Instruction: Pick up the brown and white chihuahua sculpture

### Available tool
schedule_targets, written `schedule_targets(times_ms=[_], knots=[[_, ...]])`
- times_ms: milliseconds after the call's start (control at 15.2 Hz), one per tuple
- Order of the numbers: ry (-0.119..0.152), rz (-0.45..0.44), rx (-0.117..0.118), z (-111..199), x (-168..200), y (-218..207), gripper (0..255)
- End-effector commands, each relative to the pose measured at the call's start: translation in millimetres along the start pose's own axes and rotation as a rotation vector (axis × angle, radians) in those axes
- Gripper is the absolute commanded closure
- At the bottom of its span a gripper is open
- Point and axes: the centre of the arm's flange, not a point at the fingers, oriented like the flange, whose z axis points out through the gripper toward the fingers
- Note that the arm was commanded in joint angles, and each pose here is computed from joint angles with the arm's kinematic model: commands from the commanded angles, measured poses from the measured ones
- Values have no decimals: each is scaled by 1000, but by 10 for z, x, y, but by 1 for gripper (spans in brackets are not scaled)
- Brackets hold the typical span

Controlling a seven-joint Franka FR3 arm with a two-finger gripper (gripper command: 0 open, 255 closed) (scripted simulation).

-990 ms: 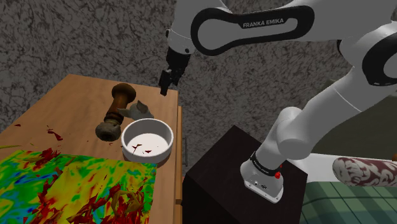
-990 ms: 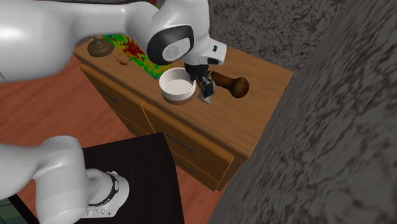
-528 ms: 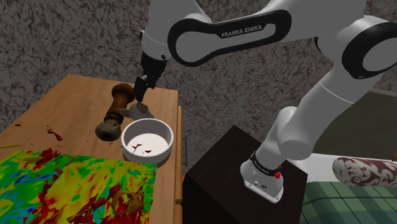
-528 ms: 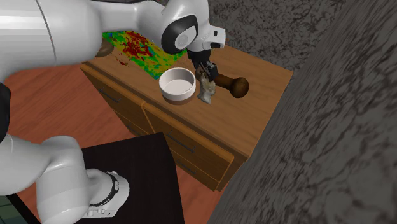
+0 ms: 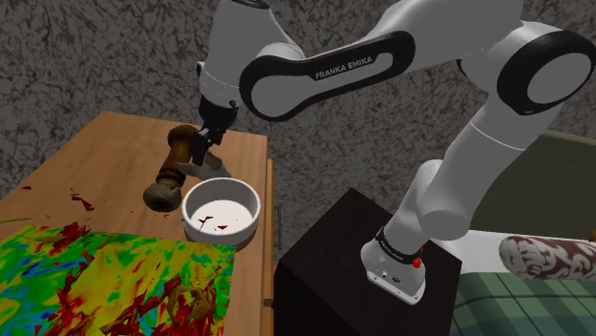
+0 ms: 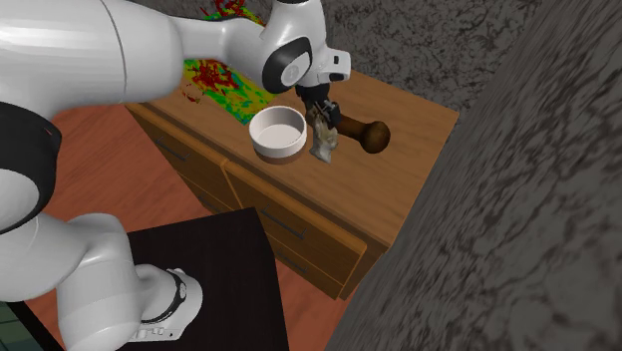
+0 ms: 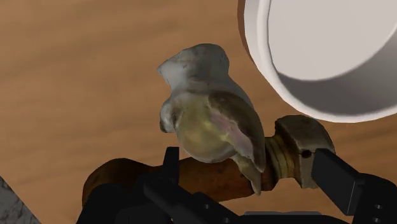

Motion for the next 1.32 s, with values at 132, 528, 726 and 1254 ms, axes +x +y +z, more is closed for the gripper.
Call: schedule_targets(times_ms=[132, 528, 726, 1254], knots=[[1, 0, 0, 78, -19, -1, 255], [1, 0, 0, 74, -23, -4, 255], [1, 0, 0, 76, -21, -3, 255], [1, 0, 0, -337, 67, -3, 255]])
